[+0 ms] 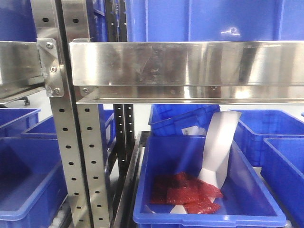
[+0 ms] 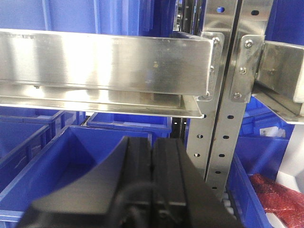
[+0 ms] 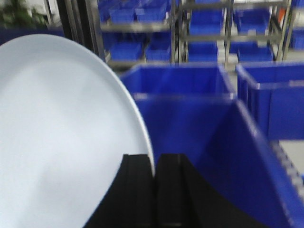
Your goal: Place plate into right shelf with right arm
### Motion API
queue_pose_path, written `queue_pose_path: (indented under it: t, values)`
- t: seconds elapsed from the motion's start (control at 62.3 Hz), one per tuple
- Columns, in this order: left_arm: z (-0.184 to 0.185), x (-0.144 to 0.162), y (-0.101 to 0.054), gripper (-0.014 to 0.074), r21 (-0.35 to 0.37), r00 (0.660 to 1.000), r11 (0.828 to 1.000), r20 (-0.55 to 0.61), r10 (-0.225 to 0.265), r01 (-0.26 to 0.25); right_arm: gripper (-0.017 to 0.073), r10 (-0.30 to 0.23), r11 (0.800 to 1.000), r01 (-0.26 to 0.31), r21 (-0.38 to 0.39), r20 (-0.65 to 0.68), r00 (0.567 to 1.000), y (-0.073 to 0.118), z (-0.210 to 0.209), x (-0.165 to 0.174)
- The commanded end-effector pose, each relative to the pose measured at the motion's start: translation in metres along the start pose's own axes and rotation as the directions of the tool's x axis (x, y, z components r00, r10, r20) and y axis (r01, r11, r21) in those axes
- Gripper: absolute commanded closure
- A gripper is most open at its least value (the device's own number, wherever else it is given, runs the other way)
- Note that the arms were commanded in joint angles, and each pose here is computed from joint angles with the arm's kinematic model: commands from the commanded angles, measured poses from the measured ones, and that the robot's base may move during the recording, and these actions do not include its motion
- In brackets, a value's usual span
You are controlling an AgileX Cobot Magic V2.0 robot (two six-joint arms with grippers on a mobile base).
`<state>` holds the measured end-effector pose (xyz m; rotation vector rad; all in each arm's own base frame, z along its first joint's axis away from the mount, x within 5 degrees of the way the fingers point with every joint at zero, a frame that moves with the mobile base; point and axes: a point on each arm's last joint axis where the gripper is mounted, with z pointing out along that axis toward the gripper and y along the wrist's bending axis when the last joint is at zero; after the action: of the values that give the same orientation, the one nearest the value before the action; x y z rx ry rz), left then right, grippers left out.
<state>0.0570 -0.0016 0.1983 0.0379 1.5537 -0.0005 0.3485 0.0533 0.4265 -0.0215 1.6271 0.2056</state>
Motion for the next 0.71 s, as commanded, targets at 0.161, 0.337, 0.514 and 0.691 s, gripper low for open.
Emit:
queue_pose_path:
  t: [0.161, 0.337, 0.514, 0.691]
  values:
    - [-0.001, -0.005, 0.001, 0.0722, -0.011, 0.996, 1.000, 0.089, -0.015, 0.016, 0.0067, -0.005, 1.000, 0.007, -0.013, 0.125, 0.992, 0.002, -0.016, -0.032]
    - [-0.001, -0.005, 0.001, 0.0722, -0.011, 0.996, 1.000, 0.089, -0.015, 0.016, 0.0204, 0.009, 1.000, -0.006, -0.022, 0.163, 0.987, 0.003, -0.024, -0.040]
    - [-0.001, -0.005, 0.001, 0.0722, -0.011, 0.996, 1.000, 0.089, -0.015, 0.016, 0.0512, 0.008, 1.000, -0.005, -0.015, 0.237, 0.971, 0.001, -0.052, -0.063]
    - [-0.001, -0.005, 0.001, 0.0722, -0.011, 0.996, 1.000, 0.089, -0.015, 0.016, 0.0505, -0.001, 0.998, -0.011, 0.060, 0.194, 0.981, -0.017, -0.070, -0.061]
